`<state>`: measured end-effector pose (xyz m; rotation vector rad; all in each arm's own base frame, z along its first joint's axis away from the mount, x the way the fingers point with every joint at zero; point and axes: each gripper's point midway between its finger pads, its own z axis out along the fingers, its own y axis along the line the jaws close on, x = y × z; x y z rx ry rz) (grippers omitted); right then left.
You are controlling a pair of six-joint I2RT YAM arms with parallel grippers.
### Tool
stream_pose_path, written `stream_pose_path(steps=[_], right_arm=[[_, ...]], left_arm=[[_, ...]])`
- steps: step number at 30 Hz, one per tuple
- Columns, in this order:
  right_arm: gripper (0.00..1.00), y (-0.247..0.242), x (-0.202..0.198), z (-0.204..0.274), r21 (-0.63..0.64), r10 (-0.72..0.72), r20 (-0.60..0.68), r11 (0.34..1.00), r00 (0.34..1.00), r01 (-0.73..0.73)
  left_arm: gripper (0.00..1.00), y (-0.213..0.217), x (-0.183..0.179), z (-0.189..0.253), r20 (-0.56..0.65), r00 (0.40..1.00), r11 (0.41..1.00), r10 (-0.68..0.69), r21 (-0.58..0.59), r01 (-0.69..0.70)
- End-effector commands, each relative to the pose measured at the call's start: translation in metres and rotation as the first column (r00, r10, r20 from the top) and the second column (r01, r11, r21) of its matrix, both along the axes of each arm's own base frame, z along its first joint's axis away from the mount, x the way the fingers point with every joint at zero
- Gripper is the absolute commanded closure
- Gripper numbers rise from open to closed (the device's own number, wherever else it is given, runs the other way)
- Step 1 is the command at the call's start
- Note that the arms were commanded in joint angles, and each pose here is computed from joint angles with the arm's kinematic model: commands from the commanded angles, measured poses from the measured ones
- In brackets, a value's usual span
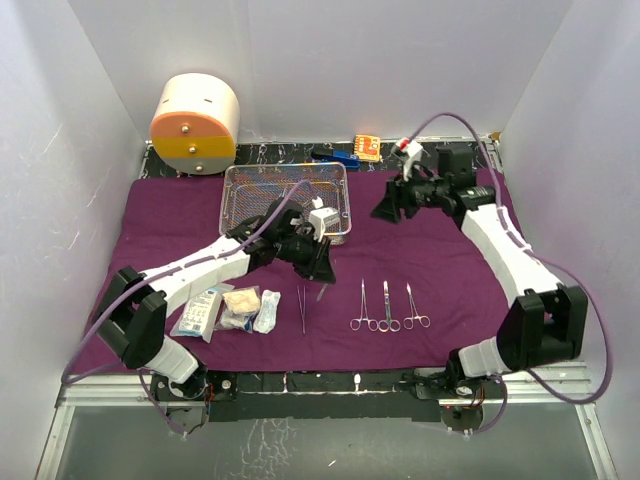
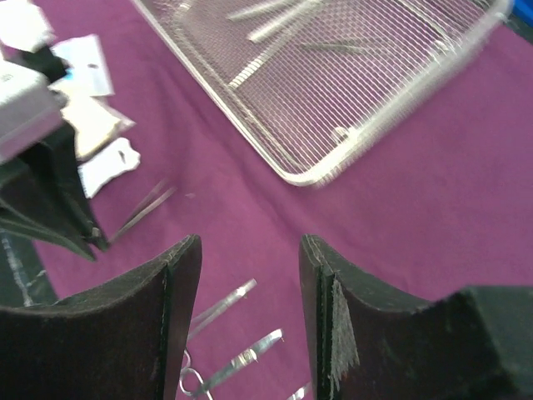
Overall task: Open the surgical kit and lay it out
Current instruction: Place the medical item in the surgical kit.
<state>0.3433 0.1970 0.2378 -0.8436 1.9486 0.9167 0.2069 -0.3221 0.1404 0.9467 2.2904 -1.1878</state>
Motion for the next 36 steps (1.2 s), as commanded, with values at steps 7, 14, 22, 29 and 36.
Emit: stream_pose_path(steps=[7,14,22,29,36], right_arm=[[0.49,-0.095,-0.006,-0.02,-0.105,-0.338,0.134,0.93,0.932,0.353],[0.46,-0.121,-0.006,-0.024,-0.072,-0.421,0.128,0.899,0.898,0.432],[0.46,-0.131,-0.004,-0.026,-0.037,-0.448,0.101,0.89,0.888,0.454],[0.47,-0.127,-0.007,-0.025,-0.022,-0.436,0.092,0.898,0.895,0.44],[0.47,-0.125,-0.008,-0.026,-0.011,-0.425,0.087,0.904,0.901,0.427]], left_arm=[[1.0,-0.003,-0.023,-0.039,-0.164,0.933,0.926,0.32,0.264,-0.271],[1.0,0.024,-0.03,-0.074,-0.2,0.835,0.808,0.512,0.443,-0.389],[1.0,0.035,-0.018,-0.091,-0.132,0.789,0.727,0.601,0.5,-0.471],[1.0,0.038,-0.017,-0.106,-0.126,0.767,0.696,0.629,0.53,-0.484],[0.99,0.042,-0.02,-0.114,-0.127,0.753,0.672,0.646,0.563,-0.481]])
